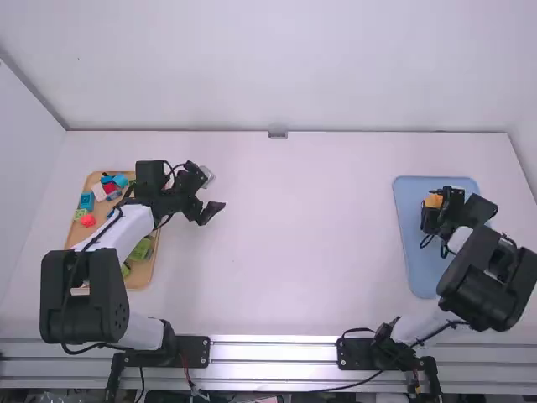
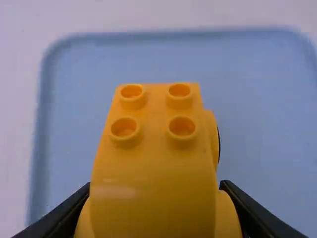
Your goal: Assemble lego blocks to make yellow taxi
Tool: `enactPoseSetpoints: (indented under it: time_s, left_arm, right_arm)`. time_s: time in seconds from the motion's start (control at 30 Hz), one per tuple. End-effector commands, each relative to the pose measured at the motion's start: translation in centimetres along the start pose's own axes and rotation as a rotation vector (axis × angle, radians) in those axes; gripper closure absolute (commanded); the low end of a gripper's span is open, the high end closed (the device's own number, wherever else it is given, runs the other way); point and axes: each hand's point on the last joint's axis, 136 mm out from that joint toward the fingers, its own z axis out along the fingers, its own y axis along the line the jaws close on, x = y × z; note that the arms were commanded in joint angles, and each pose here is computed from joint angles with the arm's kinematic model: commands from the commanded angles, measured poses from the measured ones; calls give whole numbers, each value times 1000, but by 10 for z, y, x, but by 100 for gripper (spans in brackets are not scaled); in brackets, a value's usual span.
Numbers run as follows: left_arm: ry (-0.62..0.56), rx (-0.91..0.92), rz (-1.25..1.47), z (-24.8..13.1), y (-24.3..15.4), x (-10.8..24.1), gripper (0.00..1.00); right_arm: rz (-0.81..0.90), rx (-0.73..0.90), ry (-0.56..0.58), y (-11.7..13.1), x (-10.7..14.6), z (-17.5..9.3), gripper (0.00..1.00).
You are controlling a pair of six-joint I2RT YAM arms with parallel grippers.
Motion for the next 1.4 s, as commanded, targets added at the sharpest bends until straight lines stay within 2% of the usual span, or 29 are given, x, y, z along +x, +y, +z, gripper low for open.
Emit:
enactPoseSetpoints:
  time_s: [0.0,0.1,0.13,0.17,0.2,0.33,0.53,0.67,0.83,1.07,1.23,1.37]
  left_arm:
    - [22,-27,-57,0,0,5,1]
    - [66,-93,-110,-1,11,13,1]
    - [89,-142,-164,-2,19,17,1]
    - [103,-188,-213,-4,27,20,1]
    - [112,-228,-258,-5,33,23,1]
    - [121,-341,-362,-13,49,26,1]
    - [98,-509,-393,-43,54,2,1]
    - [65,-634,-321,-77,43,-29,1]
    - [-54,-676,-246,-112,17,-71,1]
    - [-163,-682,-217,-154,-9,-94,1]
    - [-221,-689,-238,-168,-11,-93,4]
    - [-286,-692,-284,-176,-10,-90,9]
  right_arm:
    - [36,-3,-14,-13,-18,10,36]
    - [54,1,46,-18,-14,14,26]
    - [59,22,78,-23,-14,12,20]
    - [60,38,95,-26,-15,10,5]
    - [59,56,111,-29,-17,8,1]
    - [34,93,153,-25,-27,-8,2]
    - [-57,106,137,10,-59,-47,2]
    - [-148,50,95,58,-83,-80,2]
    - [-253,-18,11,112,-106,-119,2]
    - [-370,-103,-110,170,-123,-175,2]
    - [-384,-110,-170,187,-124,-193,5]
    - [-337,-97,-210,184,-124,-198,9]
